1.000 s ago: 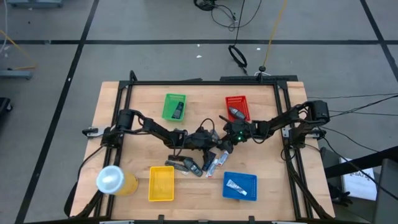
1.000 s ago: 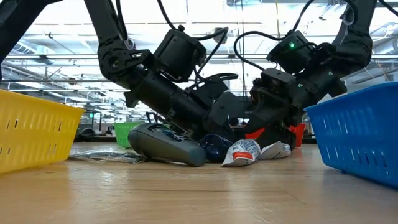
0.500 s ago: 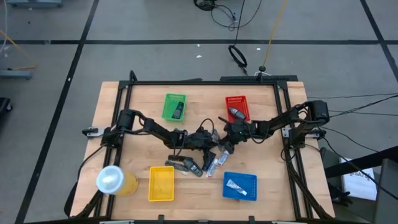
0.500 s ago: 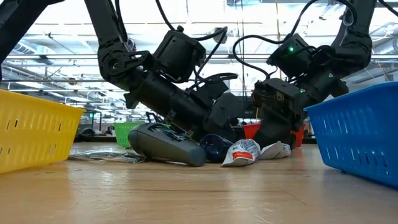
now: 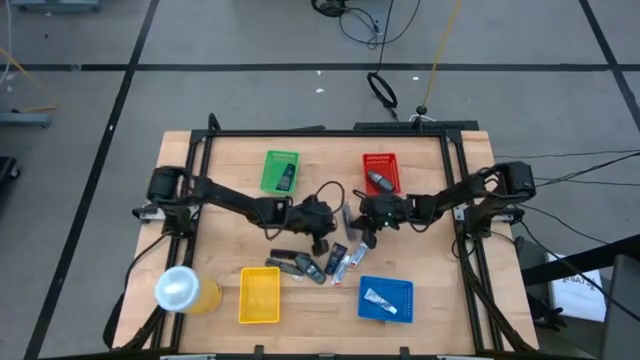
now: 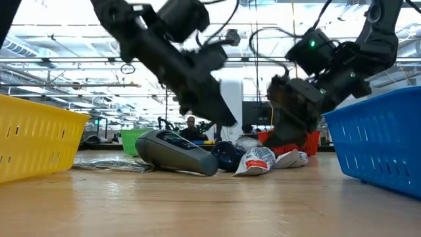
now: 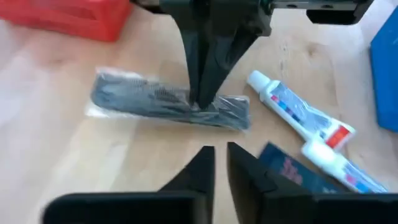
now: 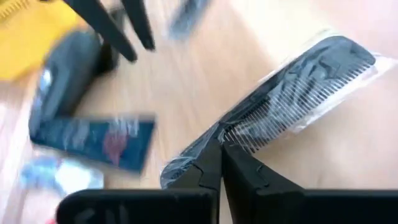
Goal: Pick & Place Travel size toiletries
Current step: Put the black hairbrush into the yellow bin
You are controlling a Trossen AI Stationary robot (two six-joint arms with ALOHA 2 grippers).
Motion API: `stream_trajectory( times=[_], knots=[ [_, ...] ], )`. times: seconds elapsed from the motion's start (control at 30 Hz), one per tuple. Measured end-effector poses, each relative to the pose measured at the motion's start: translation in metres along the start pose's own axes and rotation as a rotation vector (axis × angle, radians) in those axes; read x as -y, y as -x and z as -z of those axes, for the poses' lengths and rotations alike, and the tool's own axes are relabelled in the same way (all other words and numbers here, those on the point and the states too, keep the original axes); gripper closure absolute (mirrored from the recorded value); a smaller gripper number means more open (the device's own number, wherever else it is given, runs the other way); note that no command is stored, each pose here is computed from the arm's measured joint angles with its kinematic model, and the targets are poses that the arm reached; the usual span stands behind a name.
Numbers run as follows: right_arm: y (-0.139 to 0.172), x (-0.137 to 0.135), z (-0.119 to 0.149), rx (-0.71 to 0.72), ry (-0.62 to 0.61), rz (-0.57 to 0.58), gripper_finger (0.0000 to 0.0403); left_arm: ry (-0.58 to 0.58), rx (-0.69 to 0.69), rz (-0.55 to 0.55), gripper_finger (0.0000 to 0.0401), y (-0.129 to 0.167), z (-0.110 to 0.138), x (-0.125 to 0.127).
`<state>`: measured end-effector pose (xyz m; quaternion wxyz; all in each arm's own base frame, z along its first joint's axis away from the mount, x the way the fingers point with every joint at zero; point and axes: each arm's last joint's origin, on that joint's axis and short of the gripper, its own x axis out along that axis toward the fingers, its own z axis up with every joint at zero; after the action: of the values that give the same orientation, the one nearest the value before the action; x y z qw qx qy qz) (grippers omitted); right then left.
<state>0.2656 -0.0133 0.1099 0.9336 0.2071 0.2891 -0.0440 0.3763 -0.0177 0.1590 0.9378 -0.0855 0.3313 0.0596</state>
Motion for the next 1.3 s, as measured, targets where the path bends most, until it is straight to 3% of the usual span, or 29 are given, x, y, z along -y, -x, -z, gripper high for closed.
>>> stream_trajectory(
  times=[0.17,0.33,0.5,0.67,0.97,1.2,1.3],
  knots=[
    [0.009,-0.015,-0.01,0.168,0.204,0.034,0.0402,0.01,0.006,-0.031,0.0278,0.034,-0.016,-0.001],
    [0.017,-0.033,-0.01,0.31,0.414,0.053,0.0402,0.064,0.088,-0.176,0.0202,0.031,-0.017,-0.005],
    [0.021,-0.042,-0.004,0.358,0.495,0.073,0.0403,0.101,0.231,-0.218,0.0151,0.02,-0.024,-0.005],
    [0.022,-0.043,0.0,0.354,0.506,0.08,0.0402,0.092,0.349,-0.143,0.015,0.017,-0.034,0.0],
    [0.024,-0.036,0.007,0.347,0.493,0.16,0.0402,0.097,0.325,-0.142,0.0185,0.02,-0.034,-0.003],
    [0.024,-0.037,0.006,0.357,0.494,0.154,0.0402,0.244,0.17,-0.141,0.015,0.015,-0.023,-0.023],
    [0.024,-0.037,0.006,0.357,0.494,0.154,0.0402,0.281,0.12,-0.066,0.0132,0.011,-0.02,-0.03]
  ],
)
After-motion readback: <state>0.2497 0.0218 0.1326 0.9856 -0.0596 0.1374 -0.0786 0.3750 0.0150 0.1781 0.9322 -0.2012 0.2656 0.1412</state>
